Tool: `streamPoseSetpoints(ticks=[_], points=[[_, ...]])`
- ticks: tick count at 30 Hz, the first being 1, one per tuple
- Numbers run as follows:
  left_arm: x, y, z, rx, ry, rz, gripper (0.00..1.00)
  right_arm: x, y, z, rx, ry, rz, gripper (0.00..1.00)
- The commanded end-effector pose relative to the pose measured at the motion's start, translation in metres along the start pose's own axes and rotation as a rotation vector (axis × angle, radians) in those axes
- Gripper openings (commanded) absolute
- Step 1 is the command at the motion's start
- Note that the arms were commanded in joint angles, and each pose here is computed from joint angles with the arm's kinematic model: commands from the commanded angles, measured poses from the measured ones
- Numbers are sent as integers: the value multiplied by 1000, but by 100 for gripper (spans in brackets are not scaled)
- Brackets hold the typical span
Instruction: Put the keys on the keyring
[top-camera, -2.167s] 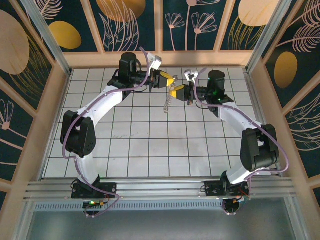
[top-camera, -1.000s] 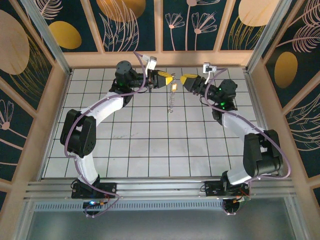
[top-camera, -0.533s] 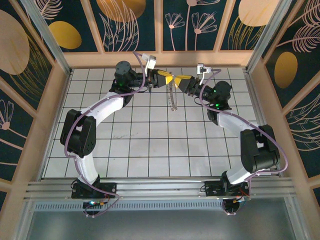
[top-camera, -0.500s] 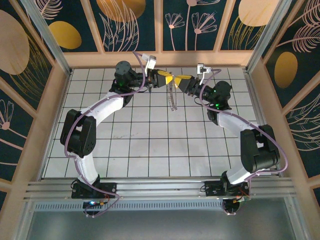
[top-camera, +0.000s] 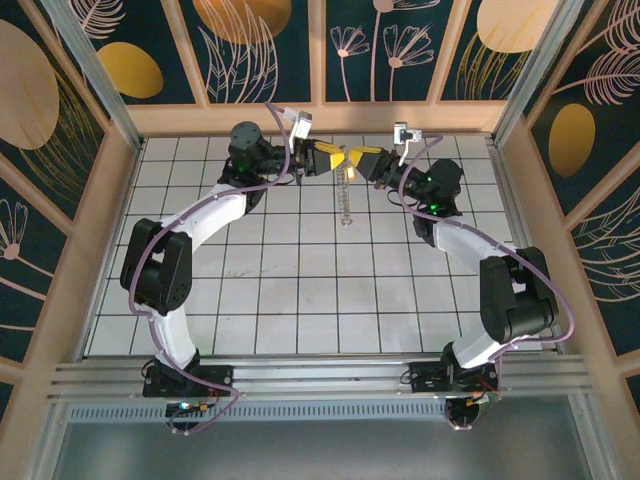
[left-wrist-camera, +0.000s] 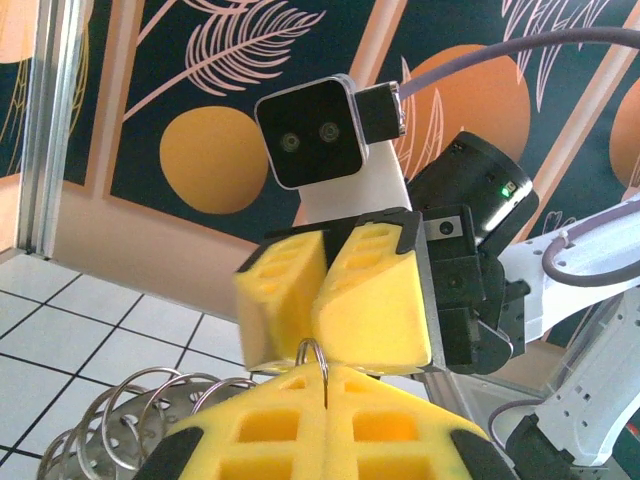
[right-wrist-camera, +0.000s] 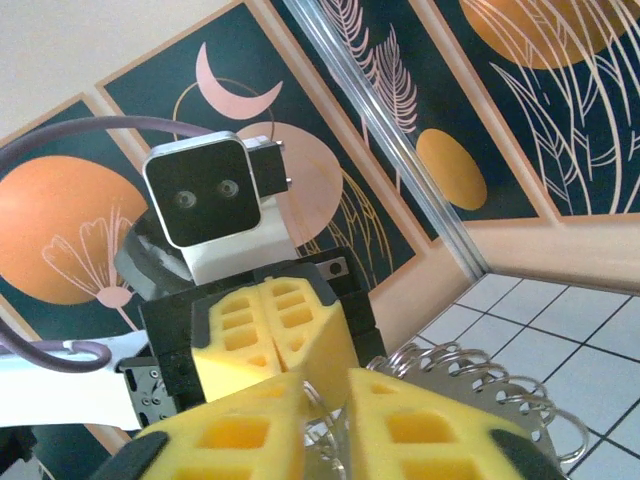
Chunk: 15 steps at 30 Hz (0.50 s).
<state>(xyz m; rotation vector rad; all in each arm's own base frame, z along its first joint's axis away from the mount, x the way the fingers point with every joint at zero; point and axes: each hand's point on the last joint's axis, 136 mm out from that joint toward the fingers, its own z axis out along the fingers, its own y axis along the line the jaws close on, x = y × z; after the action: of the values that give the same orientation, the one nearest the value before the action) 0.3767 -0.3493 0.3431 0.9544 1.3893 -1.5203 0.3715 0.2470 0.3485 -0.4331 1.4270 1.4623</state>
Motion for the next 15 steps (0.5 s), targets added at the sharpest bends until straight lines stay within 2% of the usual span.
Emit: streamPoseSetpoints(ticks=[1,10,15], points=[[-19,-20,-4,31,-21,84,0,-8,11,5,-47,-10,-43,12],[-19,-19,-4,32,-20,82,0,-2,12,8,-78,25,-36,23],[-19,-20,-3,33,-18,83,0,-2,10,9,-75,26,-33,18]])
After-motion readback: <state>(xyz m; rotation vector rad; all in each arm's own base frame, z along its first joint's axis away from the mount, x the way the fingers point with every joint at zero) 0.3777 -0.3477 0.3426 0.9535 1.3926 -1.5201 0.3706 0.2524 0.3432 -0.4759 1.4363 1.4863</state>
